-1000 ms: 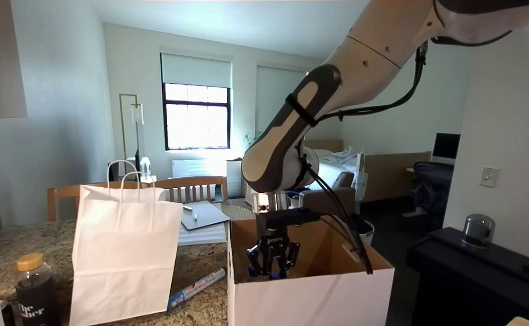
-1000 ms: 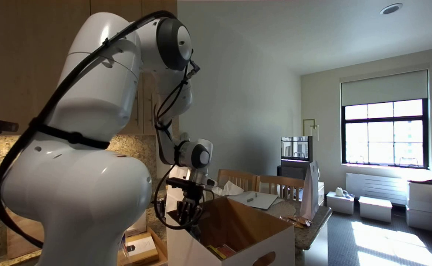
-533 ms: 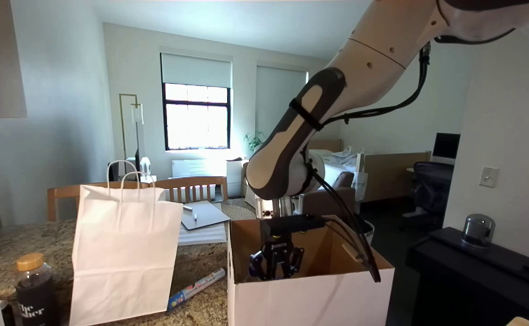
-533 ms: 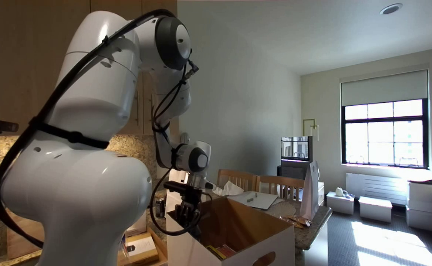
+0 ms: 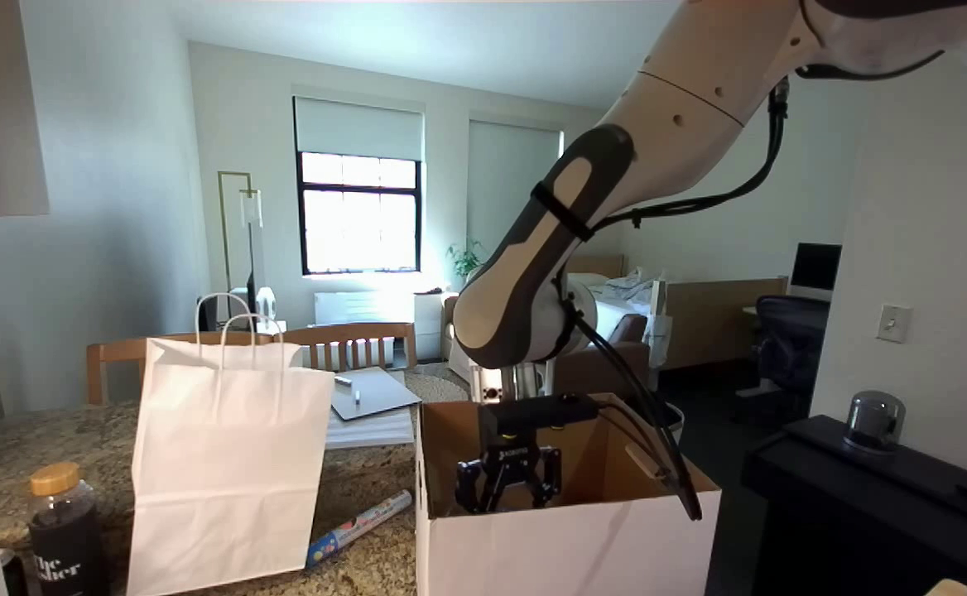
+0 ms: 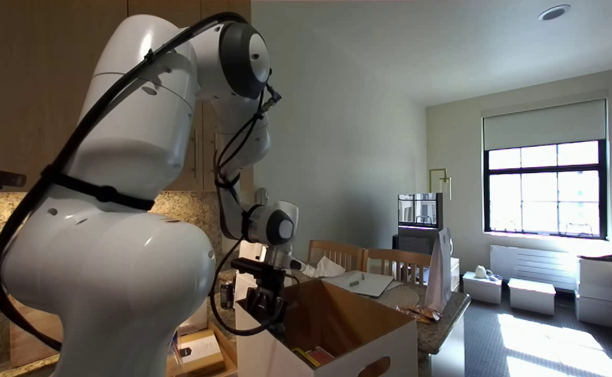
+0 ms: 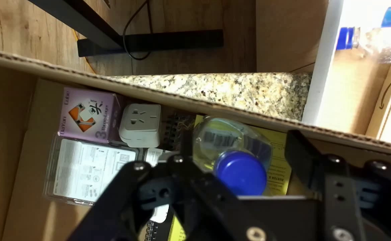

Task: Pick up the bottles from the countertop and put it in the box.

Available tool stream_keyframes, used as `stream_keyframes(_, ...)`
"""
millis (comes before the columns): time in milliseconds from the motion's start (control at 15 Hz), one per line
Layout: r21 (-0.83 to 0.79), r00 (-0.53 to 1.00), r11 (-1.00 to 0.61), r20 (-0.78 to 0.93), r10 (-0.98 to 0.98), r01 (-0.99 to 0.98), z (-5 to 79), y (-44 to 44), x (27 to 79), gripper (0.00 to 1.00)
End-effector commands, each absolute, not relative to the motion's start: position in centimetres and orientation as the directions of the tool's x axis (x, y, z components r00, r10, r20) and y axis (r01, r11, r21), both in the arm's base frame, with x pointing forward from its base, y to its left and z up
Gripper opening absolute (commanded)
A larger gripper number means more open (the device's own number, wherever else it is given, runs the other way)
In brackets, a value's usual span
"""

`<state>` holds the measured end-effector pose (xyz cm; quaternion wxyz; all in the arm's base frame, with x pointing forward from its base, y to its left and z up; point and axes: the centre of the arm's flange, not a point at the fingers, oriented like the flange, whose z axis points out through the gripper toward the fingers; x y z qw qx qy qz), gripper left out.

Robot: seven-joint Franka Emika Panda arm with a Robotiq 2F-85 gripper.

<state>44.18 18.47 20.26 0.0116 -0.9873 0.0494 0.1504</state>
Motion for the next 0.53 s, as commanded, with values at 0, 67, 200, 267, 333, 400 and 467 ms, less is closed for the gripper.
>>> stream_keyframes(0, -0.025, 0.954, -0.989, -0.267, -0.136, -0.148, 21.1, 17.7, 42.1, 0.99)
stream_keyframes(67, -0.029, 0.954, -0.987, -0.261, -0.145, -0.157, 21.1, 17.5, 41.9, 1.00)
stream_keyframes(200, -0.034, 0.954, -0.984, -0.251, -0.162, -0.176, 21.2, 17.1, 41.3, 1.00)
stream_keyframes(267, -0.037, 0.955, -0.981, -0.241, -0.175, -0.189, 21.4, 16.9, 40.9, 1.00)
stream_keyframes(333, -0.044, 0.956, -0.979, -0.230, -0.182, -0.197, 21.6, 16.7, 40.5, 1.00)
stream_keyframes(400, -0.046, 0.956, -0.976, -0.217, -0.196, -0.211, 21.9, 16.5, 40.0, 1.00)
stream_keyframes(467, -0.050, 0.957, -0.974, -0.203, -0.208, -0.222, 22.3, 16.2, 39.4, 1.00)
